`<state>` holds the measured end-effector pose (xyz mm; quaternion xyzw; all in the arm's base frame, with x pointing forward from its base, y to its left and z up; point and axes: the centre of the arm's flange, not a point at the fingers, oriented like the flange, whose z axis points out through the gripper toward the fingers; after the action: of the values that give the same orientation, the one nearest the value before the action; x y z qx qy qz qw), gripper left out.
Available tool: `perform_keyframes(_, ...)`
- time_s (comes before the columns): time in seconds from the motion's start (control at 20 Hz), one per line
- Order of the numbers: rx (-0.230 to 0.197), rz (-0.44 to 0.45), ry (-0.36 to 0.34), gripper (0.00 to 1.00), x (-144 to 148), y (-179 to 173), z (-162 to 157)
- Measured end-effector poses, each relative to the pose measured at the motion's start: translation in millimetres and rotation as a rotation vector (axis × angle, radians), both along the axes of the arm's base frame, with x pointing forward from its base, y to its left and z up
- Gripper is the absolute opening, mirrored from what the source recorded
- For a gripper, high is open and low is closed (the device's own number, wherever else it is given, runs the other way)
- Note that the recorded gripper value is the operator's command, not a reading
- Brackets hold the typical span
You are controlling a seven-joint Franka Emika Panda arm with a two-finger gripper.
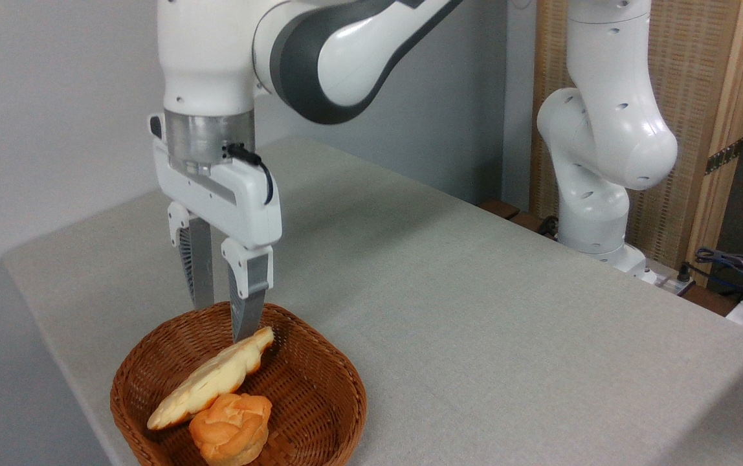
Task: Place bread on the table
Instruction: 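Lower the open gripper onto the long pale bread roll in the basket, then close the gripper on the long bread roll and lift it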
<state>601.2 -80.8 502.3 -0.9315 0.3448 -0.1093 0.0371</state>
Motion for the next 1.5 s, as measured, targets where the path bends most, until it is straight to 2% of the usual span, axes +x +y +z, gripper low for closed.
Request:
perform_keyframes(0.65, 0.025, -0.003, 0.037, 1.00, 22.8, -6.4, -68.1)
perform_keyframes(0.7, 0.026, -0.004, 0.041, 0.95, 23.2, -6.9, -70.9)
perform_keyframes(0.85, 0.027, -0.008, 0.036, 0.46, 25.3, -9.4, -76.1)
perform_keyframes(0.9, 0.027, -0.010, 0.032, 0.36, 26.1, -10.4, -77.3)
perform_keyframes(1.0, 0.027, -0.012, 0.030, 0.34, 26.5, -11.8, -78.6)
perform_keyframes(1.5, 0.027, -0.017, 0.028, 0.37, 26.4, -14.4, -78.0)
